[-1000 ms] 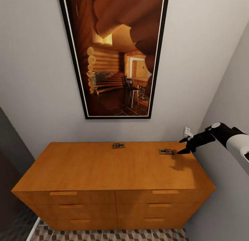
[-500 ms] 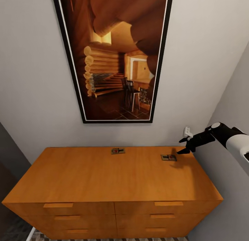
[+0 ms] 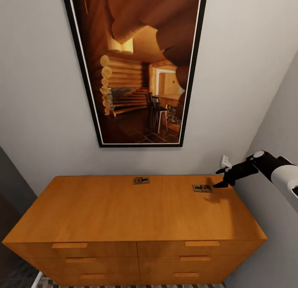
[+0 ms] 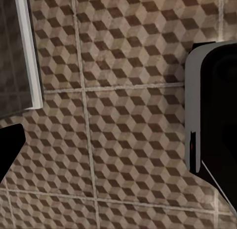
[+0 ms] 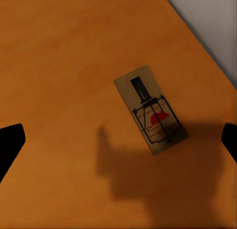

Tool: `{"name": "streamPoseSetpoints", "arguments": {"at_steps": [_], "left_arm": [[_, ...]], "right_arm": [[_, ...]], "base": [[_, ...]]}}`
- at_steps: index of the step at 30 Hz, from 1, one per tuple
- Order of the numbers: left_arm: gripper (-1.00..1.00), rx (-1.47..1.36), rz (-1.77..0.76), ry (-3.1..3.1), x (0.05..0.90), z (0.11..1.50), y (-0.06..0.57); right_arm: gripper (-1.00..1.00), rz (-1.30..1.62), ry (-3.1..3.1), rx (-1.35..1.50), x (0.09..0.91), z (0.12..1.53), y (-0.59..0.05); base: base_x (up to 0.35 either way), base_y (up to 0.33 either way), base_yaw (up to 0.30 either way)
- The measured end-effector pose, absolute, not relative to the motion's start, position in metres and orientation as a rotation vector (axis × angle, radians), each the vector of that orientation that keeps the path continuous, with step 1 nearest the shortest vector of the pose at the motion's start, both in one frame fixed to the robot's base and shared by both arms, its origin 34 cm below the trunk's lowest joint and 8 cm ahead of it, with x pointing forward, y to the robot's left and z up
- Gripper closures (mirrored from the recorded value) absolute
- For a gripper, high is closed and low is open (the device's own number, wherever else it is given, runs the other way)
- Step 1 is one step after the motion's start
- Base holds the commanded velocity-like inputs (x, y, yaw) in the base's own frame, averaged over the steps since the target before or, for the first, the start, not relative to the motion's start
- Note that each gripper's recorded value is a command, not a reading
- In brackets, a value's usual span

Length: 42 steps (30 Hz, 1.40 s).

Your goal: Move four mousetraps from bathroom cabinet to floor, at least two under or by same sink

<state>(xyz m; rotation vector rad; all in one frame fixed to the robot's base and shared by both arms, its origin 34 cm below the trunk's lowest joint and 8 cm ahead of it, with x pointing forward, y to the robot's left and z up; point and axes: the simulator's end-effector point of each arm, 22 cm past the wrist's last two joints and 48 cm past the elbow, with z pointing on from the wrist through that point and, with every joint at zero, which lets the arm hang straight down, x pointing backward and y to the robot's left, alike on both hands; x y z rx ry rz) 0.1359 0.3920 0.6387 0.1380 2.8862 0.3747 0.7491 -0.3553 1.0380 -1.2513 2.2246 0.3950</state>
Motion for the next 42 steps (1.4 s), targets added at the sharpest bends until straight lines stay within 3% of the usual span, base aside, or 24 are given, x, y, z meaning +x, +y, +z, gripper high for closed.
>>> {"name": "streamPoseSetpoints", "arguments": {"at_steps": [42], "left_arm": [[-1.00,0.154,0.389,2.935,0.112,0.641,0.400]], "right_arm": [[-1.00,0.380,2.278,-1.216,0.746,1.015,-0.381]], "base": [[0.000,0.000,0.000]]}}
